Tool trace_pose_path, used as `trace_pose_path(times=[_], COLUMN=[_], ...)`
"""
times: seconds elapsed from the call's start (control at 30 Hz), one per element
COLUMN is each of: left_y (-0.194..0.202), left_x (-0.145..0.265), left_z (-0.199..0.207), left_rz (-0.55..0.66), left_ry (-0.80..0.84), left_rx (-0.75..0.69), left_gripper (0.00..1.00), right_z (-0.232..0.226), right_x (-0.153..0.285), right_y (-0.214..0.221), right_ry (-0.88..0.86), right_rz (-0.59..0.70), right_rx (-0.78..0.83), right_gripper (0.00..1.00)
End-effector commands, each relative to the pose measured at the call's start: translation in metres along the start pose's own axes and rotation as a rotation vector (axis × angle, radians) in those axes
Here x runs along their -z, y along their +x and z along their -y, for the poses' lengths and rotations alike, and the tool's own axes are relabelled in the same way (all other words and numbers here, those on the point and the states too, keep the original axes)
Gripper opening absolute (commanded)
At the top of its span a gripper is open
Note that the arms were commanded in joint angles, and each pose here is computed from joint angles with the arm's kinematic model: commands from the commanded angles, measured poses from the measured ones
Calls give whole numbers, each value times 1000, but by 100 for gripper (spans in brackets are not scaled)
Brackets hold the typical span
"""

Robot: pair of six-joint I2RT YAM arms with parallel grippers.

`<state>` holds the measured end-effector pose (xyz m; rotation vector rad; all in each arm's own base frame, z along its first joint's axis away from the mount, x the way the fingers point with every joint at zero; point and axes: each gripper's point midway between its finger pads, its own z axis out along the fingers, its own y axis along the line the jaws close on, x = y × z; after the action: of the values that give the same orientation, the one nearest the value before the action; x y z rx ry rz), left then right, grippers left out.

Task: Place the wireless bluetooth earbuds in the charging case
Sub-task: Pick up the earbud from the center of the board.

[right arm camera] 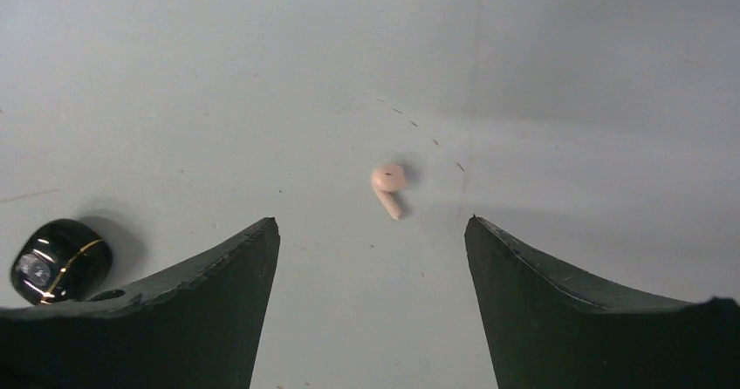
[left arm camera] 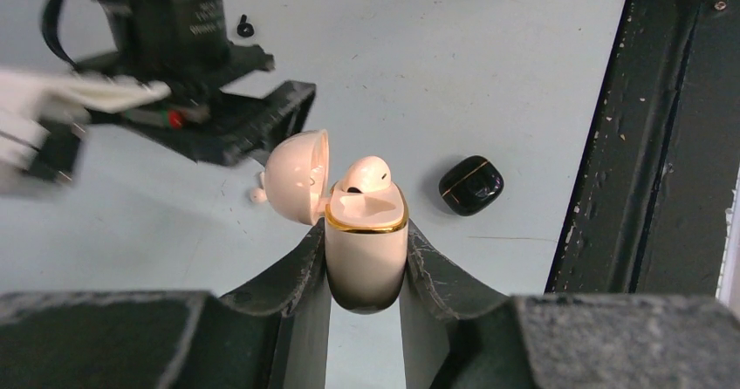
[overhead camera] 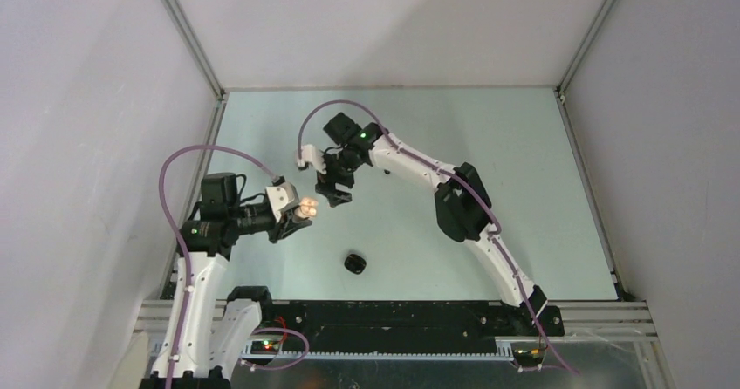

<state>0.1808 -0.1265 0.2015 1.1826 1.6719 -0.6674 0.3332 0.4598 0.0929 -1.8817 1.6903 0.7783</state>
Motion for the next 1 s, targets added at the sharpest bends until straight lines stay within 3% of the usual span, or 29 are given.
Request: trace_pose_path(times=[0.0, 0.3, 0.73, 0.97], left_y=[1, 5, 7, 7], left_x=[0, -2, -2, -2], left_z=[-5, -5, -6, -7], left_rz=[5, -9, -12, -13], left_ry=[-20, 0, -11, -15], left_rx=[-22, -1, -6, -8], left_gripper=[0, 0, 0, 0], right_z=[-7, 23, 18, 15], right_x=[-12, -38, -55, -57], right_y=[16, 12, 10, 16], right_ry=[1, 116, 53, 43], right_rz=[-102, -53, -34, -59], right_rx=[133, 71, 87, 101], right_gripper=[81, 77, 68, 53])
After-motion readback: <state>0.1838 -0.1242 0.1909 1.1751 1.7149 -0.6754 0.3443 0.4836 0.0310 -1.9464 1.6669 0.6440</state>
